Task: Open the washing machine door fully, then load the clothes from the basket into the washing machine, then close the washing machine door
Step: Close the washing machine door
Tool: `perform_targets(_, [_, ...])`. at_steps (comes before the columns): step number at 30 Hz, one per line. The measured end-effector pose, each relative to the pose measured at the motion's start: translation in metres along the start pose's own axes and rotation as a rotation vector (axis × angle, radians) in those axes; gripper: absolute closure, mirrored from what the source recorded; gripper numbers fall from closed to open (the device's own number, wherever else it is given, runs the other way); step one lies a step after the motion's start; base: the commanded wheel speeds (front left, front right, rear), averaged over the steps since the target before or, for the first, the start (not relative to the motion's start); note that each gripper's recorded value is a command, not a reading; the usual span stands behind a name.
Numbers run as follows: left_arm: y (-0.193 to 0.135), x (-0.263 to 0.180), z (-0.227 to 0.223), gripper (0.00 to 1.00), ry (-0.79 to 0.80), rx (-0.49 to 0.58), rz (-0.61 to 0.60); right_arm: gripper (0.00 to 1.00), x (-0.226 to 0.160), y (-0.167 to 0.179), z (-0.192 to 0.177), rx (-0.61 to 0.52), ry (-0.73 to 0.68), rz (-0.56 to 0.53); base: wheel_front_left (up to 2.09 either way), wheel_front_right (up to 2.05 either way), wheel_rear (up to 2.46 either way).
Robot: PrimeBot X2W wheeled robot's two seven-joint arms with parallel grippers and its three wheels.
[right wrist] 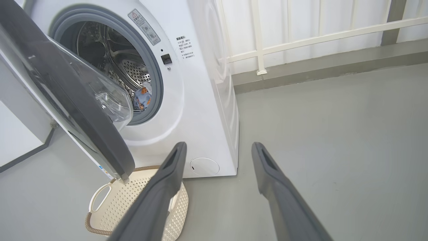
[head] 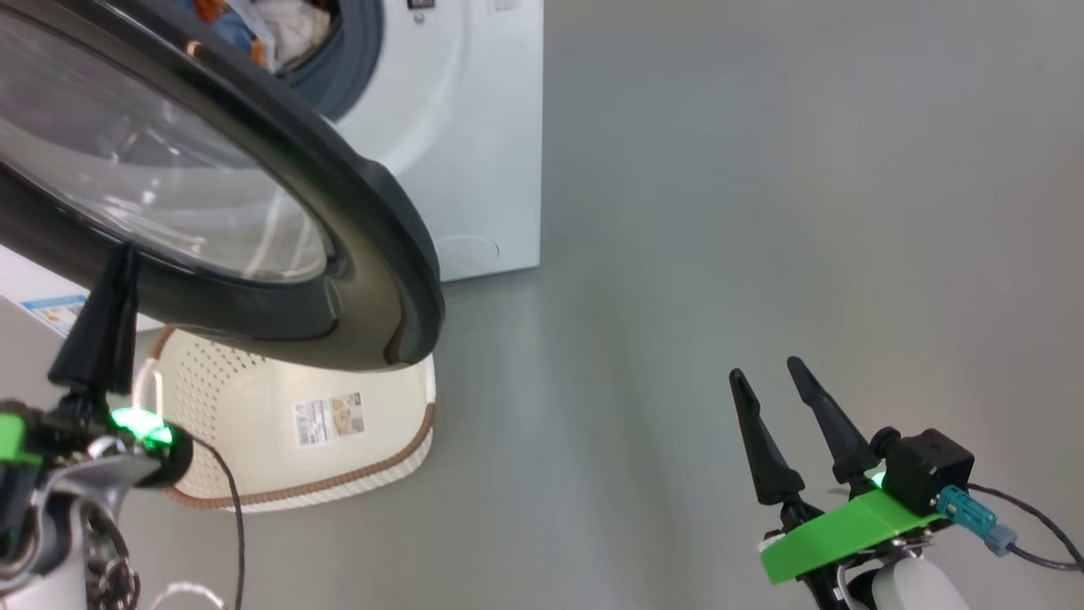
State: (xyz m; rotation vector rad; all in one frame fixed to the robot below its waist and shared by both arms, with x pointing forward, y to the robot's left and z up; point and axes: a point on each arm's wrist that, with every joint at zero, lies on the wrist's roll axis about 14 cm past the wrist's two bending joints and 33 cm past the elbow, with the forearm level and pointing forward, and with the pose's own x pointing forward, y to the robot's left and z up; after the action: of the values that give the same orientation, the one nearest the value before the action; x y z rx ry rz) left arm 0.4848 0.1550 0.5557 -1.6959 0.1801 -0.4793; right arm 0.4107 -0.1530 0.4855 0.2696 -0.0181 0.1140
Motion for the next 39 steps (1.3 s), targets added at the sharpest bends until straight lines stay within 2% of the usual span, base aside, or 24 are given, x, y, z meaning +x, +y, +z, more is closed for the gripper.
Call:
perform_targets(13, [-0.010,-0.060,0.001,1.00,-0.193,0.010,0.009,0.00,-0.022,0.012,0.013,0.005,-0.031,0.023,0.00,0.00,0.00])
perform_targets(14, [-0.010,-0.065,0.000,0.84,-0.205,0.014,0.011,0.00,-0.024,0.013,0.014,0.005,-0.033,0.025,0.00,0.00,0.00])
perform_targets(15, [-0.010,-0.070,0.001,0.62,-0.225,0.017,0.015,0.00,-0.024,0.015,0.015,0.005,-0.036,0.028,0.00,0.00,0.00])
perform_targets(16, [-0.009,-0.075,0.002,0.34,-0.249,0.019,0.020,0.00,-0.025,0.016,0.015,0.005,-0.037,0.032,0.00,0.00,0.00])
perform_targets(17, [-0.009,-0.079,0.002,0.00,-0.265,0.022,0.025,0.00,-0.026,0.017,0.016,0.006,-0.038,0.035,0.00,0.00,0.00])
perform_targets(21, [-0.013,-0.092,0.007,0.00,-0.339,0.044,0.022,0.00,-0.025,0.022,0.018,0.007,-0.045,0.050,0.00,0.00,0.00])
perform_targets(24, [-0.023,-0.099,0.015,0.00,-0.408,0.113,0.010,0.00,-0.024,0.024,0.018,0.011,-0.046,0.055,0.00,0.00,0.00])
perform_targets(30, [-0.045,-0.108,0.025,0.00,-0.529,0.332,0.003,0.00,-0.023,0.025,0.020,0.014,-0.051,0.058,0.00,0.00,0.00])
perform_targets(35, [-0.039,-0.117,0.021,0.00,-0.589,0.485,0.048,0.00,-0.023,0.026,0.022,0.014,-0.057,0.061,0.00,0.00,0.00])
perform_targets(39, [-0.041,-0.119,0.014,0.00,-0.586,0.680,0.063,0.00,-0.024,0.027,0.023,0.014,-0.060,0.063,0.00,0.00,0.00])
